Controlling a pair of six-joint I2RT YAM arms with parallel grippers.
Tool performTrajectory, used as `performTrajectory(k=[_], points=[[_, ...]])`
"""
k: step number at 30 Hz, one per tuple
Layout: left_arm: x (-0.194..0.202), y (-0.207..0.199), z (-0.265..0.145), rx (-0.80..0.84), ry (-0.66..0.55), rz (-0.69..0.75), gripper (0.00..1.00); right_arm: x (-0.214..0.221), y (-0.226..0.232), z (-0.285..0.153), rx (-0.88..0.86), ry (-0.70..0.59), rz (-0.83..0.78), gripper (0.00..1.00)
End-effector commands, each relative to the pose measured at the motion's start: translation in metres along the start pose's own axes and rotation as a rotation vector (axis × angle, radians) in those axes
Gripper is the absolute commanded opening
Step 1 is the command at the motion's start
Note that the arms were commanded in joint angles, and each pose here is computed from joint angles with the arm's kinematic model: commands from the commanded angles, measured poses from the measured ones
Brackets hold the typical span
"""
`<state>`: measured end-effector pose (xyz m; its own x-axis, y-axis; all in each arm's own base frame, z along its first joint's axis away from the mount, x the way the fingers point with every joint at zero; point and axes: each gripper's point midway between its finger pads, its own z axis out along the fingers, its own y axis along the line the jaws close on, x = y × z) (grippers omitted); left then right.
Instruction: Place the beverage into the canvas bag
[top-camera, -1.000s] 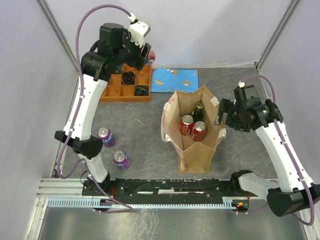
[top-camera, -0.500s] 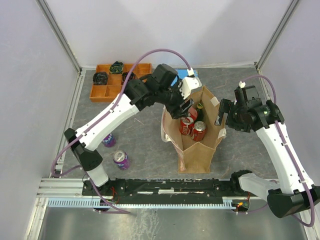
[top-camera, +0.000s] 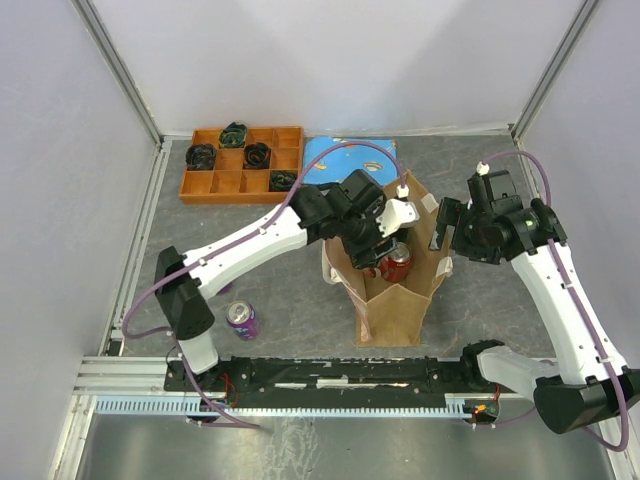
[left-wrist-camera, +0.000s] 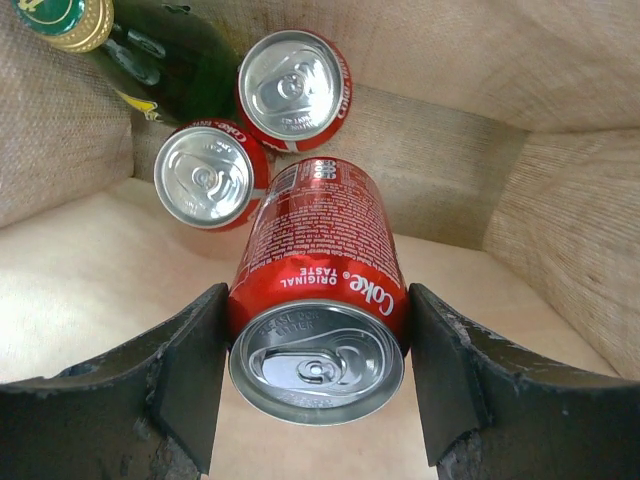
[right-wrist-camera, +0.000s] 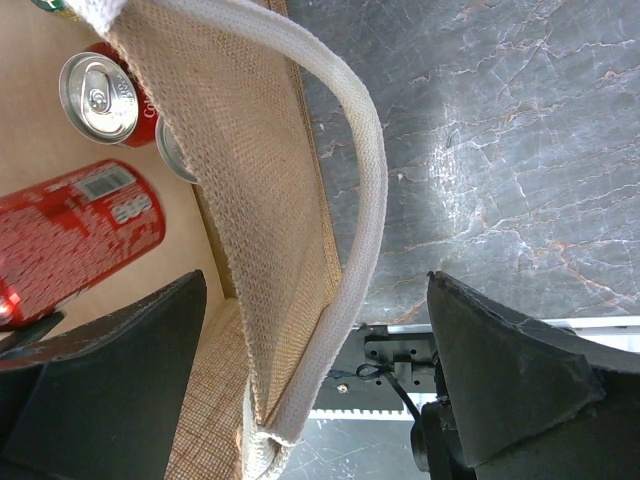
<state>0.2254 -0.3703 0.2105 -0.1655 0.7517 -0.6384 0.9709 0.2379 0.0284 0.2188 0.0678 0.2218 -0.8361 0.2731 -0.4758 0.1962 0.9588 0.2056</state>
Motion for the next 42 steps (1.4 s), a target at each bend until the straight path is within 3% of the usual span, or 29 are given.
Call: performTrajectory(k=[1,11,32,34,38,39,42], points=[[-0.024,0.017,0.019,-0.079,-0.073,0.01,0.03,-0.004,-0.002,-0.007,-0.002,-0.042,-0.002,0.99],[-0.006,0.029,0.062,-0.125,0.025,-0.029,0.03,-0.003,-0.006,-0.01,0.014,-0.041,-0.018,0.99],[0.025,0.019,0.107,-0.098,0.131,-0.059,0.05,-0.003,-0.009,-0.012,0.026,-0.041,-0.028,0.99],[0.024,0.02,0.106,-0.1,0.129,-0.062,0.24,-0.003,-0.008,-0.012,0.025,-0.039,-0.026,0.99],[0.02,0.019,0.101,-0.1,0.12,-0.058,0.93,-0.004,-0.008,-0.011,0.026,-0.04,-0.024,0.99],[0.019,0.019,0.099,-0.103,0.115,-0.057,1.0,-0.004,-0.008,-0.011,0.025,-0.041,-0.024,0.99],[0.012,0.019,0.09,-0.104,0.098,-0.06,0.99,-0.004,-0.008,-0.01,0.024,-0.037,-0.024,0.99]])
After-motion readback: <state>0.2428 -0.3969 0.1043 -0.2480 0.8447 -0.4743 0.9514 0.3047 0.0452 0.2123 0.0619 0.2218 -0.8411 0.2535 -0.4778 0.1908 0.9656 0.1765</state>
